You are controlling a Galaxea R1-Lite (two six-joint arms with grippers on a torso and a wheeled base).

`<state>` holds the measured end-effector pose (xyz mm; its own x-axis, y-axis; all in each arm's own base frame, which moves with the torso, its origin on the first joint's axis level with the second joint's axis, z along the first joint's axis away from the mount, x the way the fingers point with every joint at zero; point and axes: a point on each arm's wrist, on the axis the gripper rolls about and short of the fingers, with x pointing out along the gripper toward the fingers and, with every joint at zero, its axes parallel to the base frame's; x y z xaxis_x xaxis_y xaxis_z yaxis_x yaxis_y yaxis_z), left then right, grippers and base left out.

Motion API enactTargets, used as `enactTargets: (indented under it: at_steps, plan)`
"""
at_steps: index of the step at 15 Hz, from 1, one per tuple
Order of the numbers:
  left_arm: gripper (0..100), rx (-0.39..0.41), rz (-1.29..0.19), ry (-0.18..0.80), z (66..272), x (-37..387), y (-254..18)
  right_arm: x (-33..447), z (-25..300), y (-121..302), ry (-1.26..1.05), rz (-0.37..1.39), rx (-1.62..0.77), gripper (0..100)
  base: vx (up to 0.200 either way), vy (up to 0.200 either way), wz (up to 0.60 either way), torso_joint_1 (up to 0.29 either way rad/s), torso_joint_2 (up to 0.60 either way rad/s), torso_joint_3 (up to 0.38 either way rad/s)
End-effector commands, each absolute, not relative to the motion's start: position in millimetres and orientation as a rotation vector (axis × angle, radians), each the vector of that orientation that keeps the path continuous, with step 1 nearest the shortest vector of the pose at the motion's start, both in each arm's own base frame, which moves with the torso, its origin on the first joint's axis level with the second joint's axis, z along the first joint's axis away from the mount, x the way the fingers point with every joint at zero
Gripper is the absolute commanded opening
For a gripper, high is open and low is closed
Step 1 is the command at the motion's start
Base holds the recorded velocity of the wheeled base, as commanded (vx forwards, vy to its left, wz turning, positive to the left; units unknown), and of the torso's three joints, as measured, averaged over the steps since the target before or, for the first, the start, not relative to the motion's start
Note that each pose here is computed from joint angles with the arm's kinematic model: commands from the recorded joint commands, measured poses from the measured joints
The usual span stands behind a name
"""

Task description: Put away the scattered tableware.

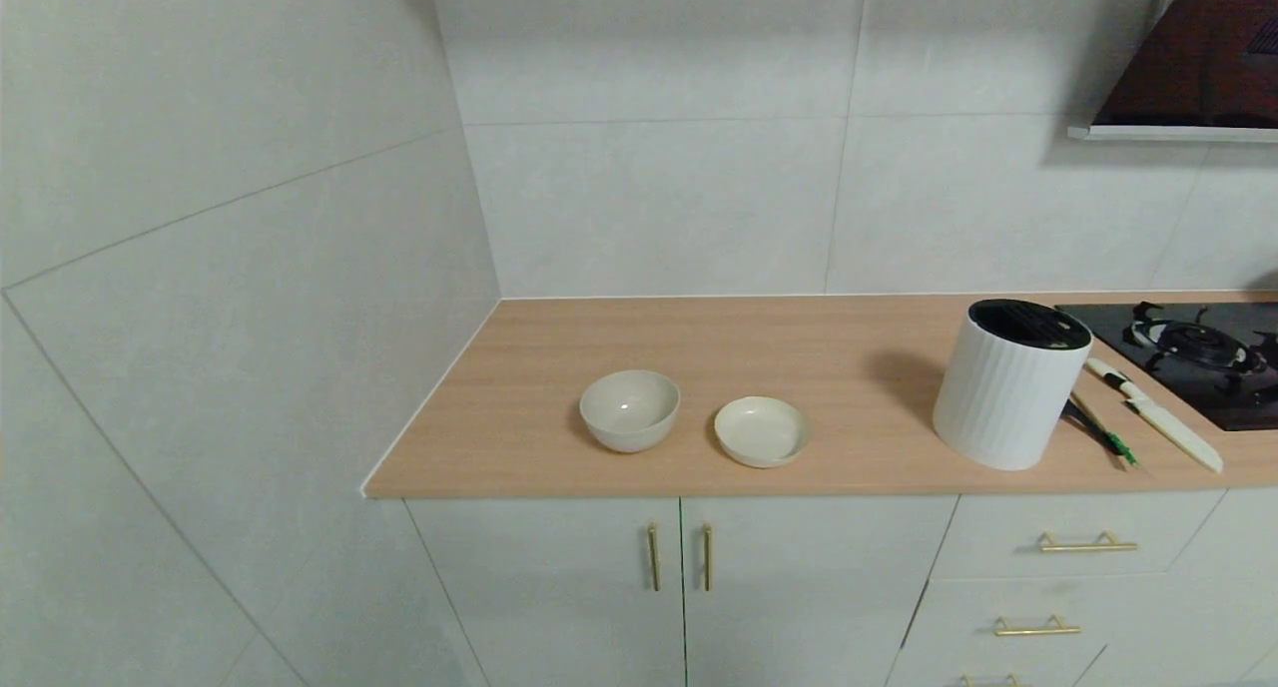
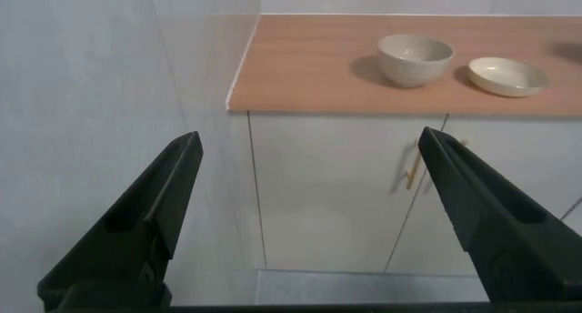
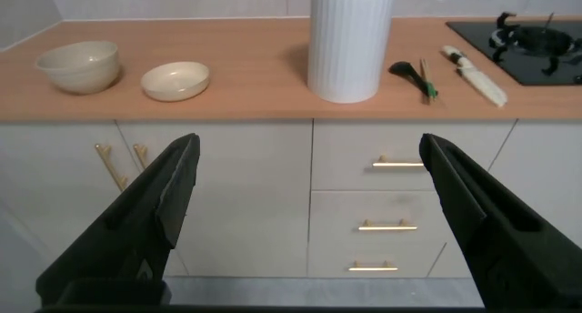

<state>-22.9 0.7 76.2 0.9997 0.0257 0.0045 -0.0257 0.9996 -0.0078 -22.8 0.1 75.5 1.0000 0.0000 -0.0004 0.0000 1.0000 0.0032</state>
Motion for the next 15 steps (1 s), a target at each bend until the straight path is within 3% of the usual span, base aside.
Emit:
enactTargets:
  at_steps: [1, 15]
  plan:
    - [100, -0.008, 0.026, -0.005, 76.2, -22.9, 0.7, -22.7, 75.5, 0.1, 0.002, 0.0, 0.002, 100, 0.0, 0.0, 0.0, 0.0, 0.0, 0.0]
    - [100, -0.003, 0.026, -0.003, 75.8, -22.8, 0.7, -22.8, 75.5, 0.1, 0.0, 0.0, 0.003, 100, 0.0, 0.0, 0.0, -0.016, 0.04, 0.02]
